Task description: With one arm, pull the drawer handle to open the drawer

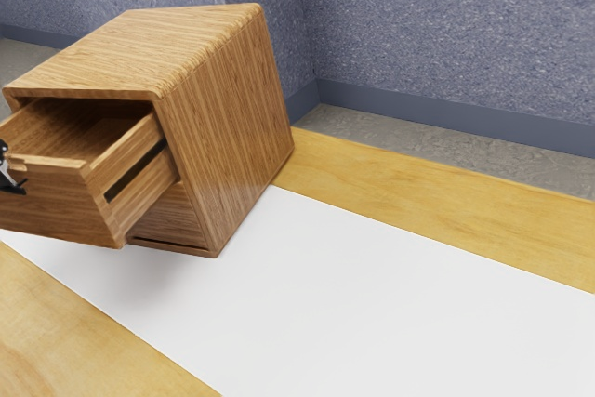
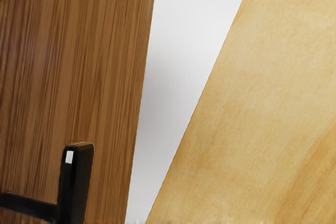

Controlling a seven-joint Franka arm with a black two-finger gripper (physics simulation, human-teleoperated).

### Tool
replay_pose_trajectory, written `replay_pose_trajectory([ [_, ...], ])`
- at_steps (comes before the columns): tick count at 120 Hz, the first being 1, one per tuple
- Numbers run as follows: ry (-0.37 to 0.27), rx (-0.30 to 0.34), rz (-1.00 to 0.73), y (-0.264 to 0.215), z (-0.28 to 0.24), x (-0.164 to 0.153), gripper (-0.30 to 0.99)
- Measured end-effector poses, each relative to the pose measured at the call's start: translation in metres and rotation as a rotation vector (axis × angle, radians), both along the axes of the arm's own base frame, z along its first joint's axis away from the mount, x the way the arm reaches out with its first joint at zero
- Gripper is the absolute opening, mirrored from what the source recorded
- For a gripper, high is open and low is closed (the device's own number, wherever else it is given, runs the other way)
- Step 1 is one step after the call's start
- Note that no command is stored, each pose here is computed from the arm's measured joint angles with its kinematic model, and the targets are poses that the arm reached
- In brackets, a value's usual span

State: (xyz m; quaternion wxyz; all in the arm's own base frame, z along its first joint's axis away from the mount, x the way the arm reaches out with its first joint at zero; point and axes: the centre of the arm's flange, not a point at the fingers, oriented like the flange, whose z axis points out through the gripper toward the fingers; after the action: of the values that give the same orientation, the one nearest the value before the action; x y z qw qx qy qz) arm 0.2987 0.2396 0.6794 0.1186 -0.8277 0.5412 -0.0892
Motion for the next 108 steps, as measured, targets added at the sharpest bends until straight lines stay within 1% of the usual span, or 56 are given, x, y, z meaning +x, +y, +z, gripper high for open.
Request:
replay_pose_trajectory([
  [5, -0.023, 0.017, -0.002, -0.004, 0.014, -0.006, 0.63],
  [16, -0.111, 0.078, -0.006, -0.02, 0.064, -0.028, 0.66],
  [26, -0.185, 0.127, -0.006, -0.045, 0.1, -0.05, 0.67],
  [30, -0.216, 0.155, -0.008, -0.061, 0.119, -0.051, 0.68],
  [35, -0.242, 0.187, -0.015, -0.09, 0.138, -0.043, 0.68],
  [39, -0.259, 0.194, -0.006, -0.108, 0.148, -0.035, 0.68],
  [46, -0.267, 0.176, 0.051, -0.132, 0.155, -0.021, 0.69],
  [56, -0.233, 0.086, 0.181, -0.13, 0.144, 0.008, 0.69],
  [60, -0.245, 0.061, 0.232, -0.129, 0.151, 0.014, 0.69],
  [64, -0.271, 0.04, 0.281, -0.129, 0.165, 0.016, 0.69],
  [67, -0.277, 0.018, 0.316, -0.125, 0.172, 0.023, 0.69],
  [70, -0.26, -0.011, 0.346, -0.118, 0.17, 0.039, 0.69],
  [75, -0.168, -0.066, 0.363, -0.108, 0.144, 0.099, 0.69],
  [79, -0.097, -0.108, 0.375, -0.101, 0.121, 0.142, 0.69],
  [83, -0.034, -0.148, 0.395, -0.094, 0.098, 0.175, 0.69],
  [86, 0.012, -0.177, 0.418, -0.087, 0.079, 0.193, 0.69],
  [91, 0.068, -0.21, 0.462, -0.079, 0.057, 0.212, 0.69],
  [96, 0.111, -0.235, 0.512, -0.073, 0.04, 0.222, 0.69],
  [102, 0.141, -0.255, 0.573, -0.069, 0.031, 0.225, 0.69],
  [108, 0.157, -0.268, 0.628, -0.067, 0.027, 0.225, 0.69],
])
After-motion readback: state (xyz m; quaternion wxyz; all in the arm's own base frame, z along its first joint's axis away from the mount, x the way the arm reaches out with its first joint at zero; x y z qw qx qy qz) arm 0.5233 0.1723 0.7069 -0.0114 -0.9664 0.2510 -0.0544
